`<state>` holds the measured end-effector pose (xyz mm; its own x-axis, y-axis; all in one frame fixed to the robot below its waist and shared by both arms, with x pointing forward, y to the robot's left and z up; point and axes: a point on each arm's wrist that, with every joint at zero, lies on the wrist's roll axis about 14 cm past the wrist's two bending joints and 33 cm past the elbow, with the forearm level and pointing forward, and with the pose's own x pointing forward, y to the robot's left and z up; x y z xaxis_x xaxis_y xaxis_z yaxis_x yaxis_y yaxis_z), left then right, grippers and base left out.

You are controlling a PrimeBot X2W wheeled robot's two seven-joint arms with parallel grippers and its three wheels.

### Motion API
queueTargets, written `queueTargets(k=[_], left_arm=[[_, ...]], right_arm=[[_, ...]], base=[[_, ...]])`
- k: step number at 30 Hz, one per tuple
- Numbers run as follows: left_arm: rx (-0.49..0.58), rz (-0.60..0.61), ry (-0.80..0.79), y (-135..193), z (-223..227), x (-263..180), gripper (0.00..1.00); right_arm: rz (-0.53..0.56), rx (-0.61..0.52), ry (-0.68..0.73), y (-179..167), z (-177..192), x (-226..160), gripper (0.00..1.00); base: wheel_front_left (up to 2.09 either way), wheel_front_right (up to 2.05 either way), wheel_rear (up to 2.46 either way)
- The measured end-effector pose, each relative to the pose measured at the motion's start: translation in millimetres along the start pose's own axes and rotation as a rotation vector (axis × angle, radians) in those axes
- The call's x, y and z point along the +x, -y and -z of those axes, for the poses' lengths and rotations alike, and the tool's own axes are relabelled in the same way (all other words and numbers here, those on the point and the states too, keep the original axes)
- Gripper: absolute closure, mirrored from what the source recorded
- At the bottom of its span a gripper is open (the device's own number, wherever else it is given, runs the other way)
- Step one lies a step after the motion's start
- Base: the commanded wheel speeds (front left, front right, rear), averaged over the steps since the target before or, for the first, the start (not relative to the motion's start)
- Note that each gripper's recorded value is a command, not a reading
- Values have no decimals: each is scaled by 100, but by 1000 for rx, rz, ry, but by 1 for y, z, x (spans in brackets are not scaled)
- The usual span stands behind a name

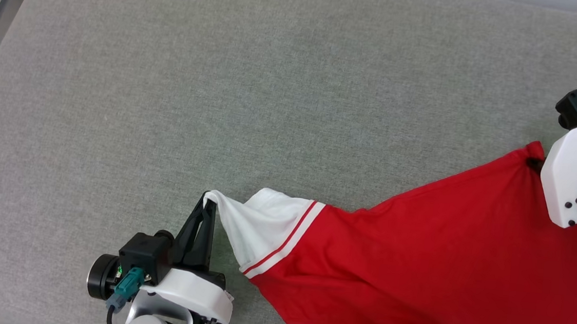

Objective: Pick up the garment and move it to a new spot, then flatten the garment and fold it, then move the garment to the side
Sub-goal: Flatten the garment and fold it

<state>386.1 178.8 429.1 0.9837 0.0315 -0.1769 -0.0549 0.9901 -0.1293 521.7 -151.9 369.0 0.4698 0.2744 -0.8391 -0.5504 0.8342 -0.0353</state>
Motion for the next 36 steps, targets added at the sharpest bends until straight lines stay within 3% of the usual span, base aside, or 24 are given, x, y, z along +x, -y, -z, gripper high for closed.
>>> queueTargets(k=[9,17,26,36], left_arm=[[54,61,72,5,-24,-5,100],[104,113,212,12,-76,-6,100],[122,212,477,43,-177,2,100],[209,335,695,82,-273,7,100]], right_arm=[[29,-17,228,3,-35,-45,100],[78,-7,467,12,-63,-103,100],[144,59,782,23,-87,-192,100],[226,58,984,40,-108,-258,100]], base=[[0,0,0],[0,0,0],[0,0,0],[0,0,0]])
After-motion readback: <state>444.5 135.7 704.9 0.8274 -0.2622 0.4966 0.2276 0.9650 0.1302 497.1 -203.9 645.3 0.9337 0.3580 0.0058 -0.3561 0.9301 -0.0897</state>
